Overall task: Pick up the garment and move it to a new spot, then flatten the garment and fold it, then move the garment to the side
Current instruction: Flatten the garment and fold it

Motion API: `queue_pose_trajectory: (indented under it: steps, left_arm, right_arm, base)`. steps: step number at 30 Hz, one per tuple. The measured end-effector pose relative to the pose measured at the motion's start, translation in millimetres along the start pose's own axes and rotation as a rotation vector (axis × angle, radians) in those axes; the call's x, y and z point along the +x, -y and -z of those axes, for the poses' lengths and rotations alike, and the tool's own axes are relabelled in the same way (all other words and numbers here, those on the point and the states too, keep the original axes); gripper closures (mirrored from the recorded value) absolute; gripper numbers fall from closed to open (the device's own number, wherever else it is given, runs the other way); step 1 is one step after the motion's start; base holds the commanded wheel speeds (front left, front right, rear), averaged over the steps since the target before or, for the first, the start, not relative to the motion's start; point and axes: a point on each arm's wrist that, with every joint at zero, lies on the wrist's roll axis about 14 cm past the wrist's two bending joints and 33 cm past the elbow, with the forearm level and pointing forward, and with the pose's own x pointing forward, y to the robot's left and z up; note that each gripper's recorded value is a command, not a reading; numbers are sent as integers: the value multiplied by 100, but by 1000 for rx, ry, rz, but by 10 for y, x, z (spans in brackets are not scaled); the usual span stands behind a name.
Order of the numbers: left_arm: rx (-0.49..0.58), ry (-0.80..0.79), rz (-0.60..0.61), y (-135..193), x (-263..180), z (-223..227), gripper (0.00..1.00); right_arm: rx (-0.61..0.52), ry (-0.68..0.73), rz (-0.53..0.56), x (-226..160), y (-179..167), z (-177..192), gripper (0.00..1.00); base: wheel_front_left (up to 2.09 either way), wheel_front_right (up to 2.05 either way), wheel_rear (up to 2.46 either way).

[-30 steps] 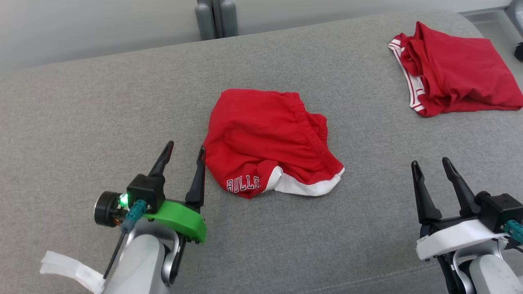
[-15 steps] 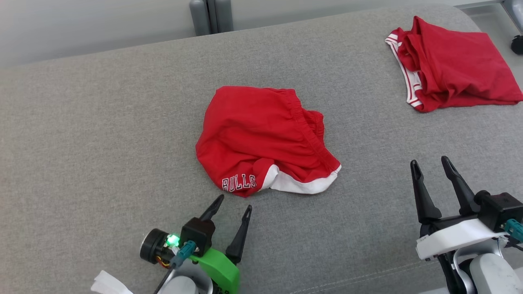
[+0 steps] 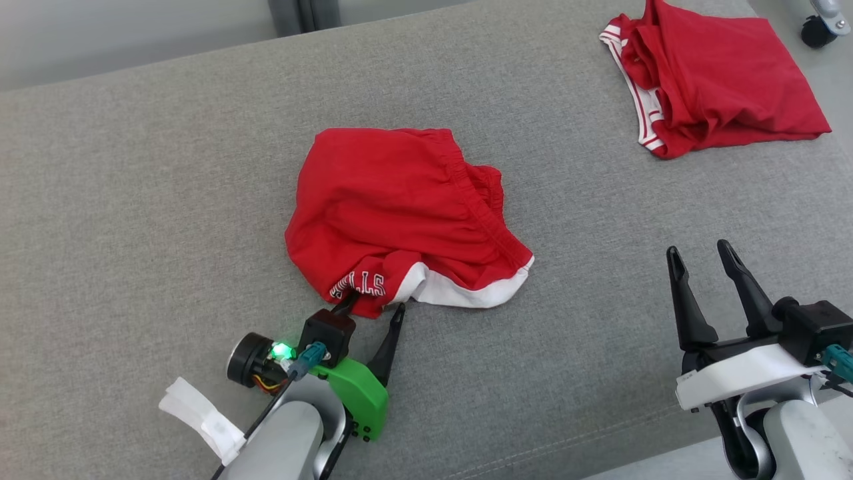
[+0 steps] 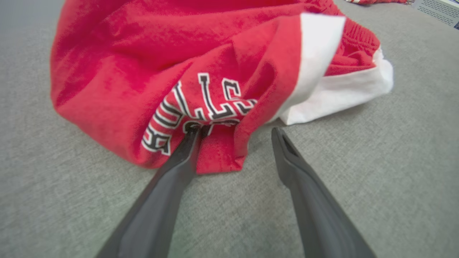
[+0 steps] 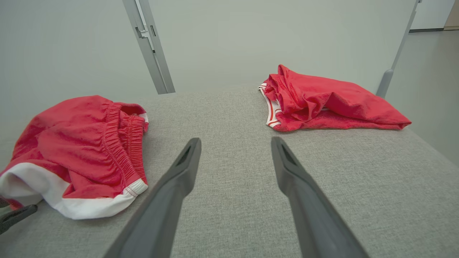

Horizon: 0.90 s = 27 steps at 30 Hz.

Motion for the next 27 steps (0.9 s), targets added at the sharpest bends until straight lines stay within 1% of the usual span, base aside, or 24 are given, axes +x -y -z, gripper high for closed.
queue_pose_trajectory:
  steps: [1,2,3,9,13,19,27]
  left_arm:
    - [1,-12,-1,-16,25,25,38]
    - [3,-19,1,-24,45,37,67]
    - [4,-24,3,-23,60,48,100]
    - [10,-13,-5,-54,87,-10,100]
    - [16,37,-27,-104,16,-153,100]
    - [44,87,-73,-257,-324,-210,100]
    - [38,23,-153,-419,-777,101,100]
  right_arm:
    - [0,-3,4,-5,12,9,0]
    - [-1,-7,10,-12,28,20,0]
    - [-1,-9,14,-16,41,25,0]
    - [2,-3,35,-18,98,13,0]
    - [15,8,24,-4,39,-9,0]
    - [35,6,-2,-7,-78,14,0]
    - [50,10,-64,68,-297,15,0]
  base:
    - [0,0,0]
    - [0,0,0]
    - [0,0,0]
    - [0,0,0]
    - [0,0,0]
    - [0,0,0]
    - [0,0,0]
